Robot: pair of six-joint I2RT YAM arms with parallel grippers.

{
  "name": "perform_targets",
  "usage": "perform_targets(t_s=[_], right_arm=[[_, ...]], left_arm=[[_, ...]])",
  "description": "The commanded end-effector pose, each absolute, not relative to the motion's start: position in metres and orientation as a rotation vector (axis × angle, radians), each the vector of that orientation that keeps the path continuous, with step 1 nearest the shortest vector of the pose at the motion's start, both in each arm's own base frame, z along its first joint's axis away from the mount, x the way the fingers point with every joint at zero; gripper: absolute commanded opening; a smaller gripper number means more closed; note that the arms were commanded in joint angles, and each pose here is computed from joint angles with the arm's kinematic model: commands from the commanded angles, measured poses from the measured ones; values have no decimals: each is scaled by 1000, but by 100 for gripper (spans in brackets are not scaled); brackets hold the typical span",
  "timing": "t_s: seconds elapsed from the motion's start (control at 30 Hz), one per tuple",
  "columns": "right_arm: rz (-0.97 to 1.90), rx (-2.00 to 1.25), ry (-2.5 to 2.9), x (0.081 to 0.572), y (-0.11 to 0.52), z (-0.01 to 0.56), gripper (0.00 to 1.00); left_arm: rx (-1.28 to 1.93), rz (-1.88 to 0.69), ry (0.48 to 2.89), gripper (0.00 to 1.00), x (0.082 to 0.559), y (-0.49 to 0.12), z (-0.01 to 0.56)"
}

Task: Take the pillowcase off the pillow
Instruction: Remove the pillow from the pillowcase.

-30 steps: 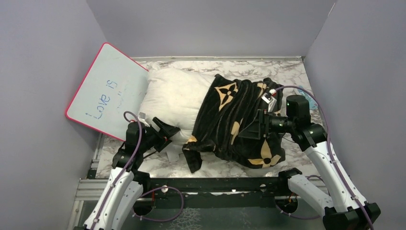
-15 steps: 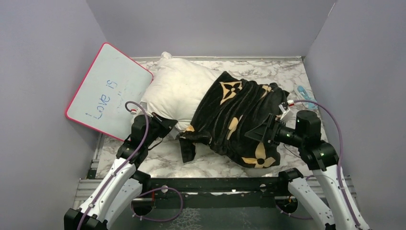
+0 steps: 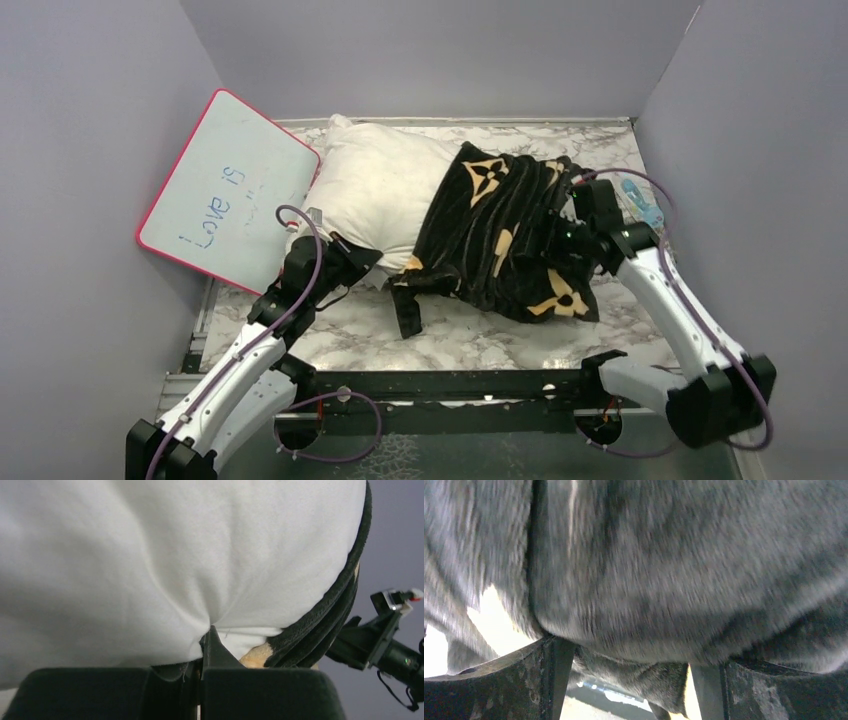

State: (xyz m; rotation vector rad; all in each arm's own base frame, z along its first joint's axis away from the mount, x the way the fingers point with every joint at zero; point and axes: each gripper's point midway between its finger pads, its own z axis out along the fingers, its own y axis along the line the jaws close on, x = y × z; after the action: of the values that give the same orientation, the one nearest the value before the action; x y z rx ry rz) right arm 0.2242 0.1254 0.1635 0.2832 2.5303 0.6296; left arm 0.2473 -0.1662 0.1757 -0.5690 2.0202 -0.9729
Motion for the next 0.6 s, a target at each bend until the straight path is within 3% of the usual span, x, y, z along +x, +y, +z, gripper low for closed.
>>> perform_targets(t_s=[0.0,0.17,0.3,0.37,0.57], right_arm=[[487,175,2392,312,125,190,83],[492,248,2355,315,123,217,85],[477,428,2307,271,102,216,90],[512,545,2286,243,96,212,98],[867,655,2250,180,120,189,91]], left_arm=[[-525,-1020,1952,0,245,-169,200],[-533,-1004,1952,0,244,-166,197],[-481,-1028,1973,0,249,-177,203],[-475,-1040,1985,0,250,-180,202],[-497,-1073,1981,0,246,-182,199]])
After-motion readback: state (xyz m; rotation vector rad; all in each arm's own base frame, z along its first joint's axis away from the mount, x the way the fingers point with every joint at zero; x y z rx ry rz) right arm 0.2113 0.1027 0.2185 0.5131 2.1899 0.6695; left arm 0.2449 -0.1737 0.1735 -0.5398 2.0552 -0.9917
